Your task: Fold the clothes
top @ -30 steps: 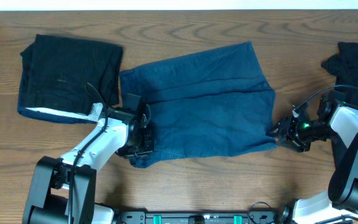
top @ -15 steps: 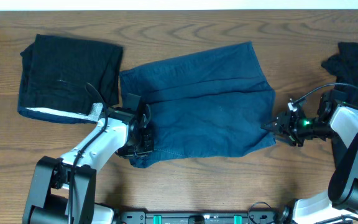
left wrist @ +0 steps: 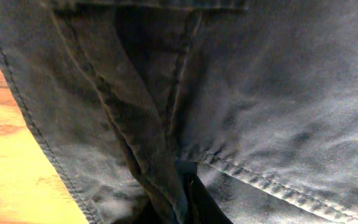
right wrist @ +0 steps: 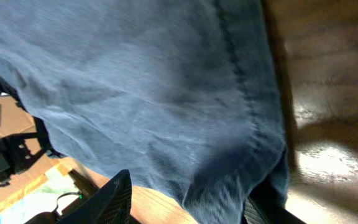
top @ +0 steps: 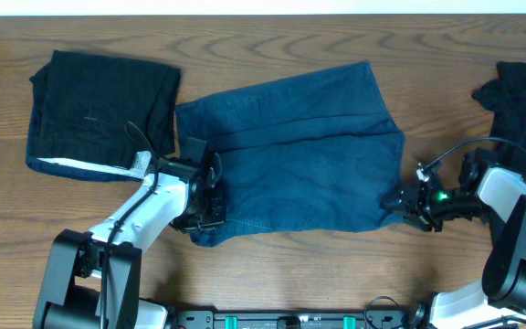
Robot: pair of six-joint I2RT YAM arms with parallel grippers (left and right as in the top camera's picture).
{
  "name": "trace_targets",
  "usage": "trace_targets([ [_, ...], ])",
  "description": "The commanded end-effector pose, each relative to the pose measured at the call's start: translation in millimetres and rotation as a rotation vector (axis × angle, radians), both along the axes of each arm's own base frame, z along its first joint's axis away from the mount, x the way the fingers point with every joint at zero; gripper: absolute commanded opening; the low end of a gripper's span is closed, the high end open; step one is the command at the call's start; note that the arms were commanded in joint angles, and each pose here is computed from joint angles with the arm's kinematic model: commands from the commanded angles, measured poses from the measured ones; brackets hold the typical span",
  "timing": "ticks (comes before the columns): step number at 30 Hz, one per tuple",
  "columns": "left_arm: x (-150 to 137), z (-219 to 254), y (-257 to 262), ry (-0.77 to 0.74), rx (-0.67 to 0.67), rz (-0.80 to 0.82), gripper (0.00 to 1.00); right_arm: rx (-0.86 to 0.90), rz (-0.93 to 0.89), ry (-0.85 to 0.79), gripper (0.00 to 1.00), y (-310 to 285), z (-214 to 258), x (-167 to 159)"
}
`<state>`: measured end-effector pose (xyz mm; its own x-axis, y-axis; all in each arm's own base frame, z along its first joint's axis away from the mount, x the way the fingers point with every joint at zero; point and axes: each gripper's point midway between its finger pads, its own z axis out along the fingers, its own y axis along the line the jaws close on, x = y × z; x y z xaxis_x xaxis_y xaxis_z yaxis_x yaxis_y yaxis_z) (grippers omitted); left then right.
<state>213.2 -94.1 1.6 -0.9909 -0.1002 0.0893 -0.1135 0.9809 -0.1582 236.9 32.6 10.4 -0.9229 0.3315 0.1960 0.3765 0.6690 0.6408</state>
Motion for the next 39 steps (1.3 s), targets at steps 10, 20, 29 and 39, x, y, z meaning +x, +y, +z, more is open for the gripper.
trace_targets([
  [10, -2, 1, 2, -0.001, 0.013, 0.006, 0.06, -0.067, -0.047, 0.045, 0.01, -20, 5, 0],
  [20, -2, 1, 2, 0.0, 0.012, 0.007, 0.06, -0.495, -0.313, 0.483, 0.01, -106, -5, -53],
  [29, -10, 6, -14, 0.042, -0.087, 0.009, 0.06, -0.5, -0.343, 0.441, 0.01, -112, -8, -43],
  [39, -51, 25, -6, 0.177, -0.07, 0.018, 0.06, -0.507, -0.35, 0.419, 0.01, -114, -9, -38],
])
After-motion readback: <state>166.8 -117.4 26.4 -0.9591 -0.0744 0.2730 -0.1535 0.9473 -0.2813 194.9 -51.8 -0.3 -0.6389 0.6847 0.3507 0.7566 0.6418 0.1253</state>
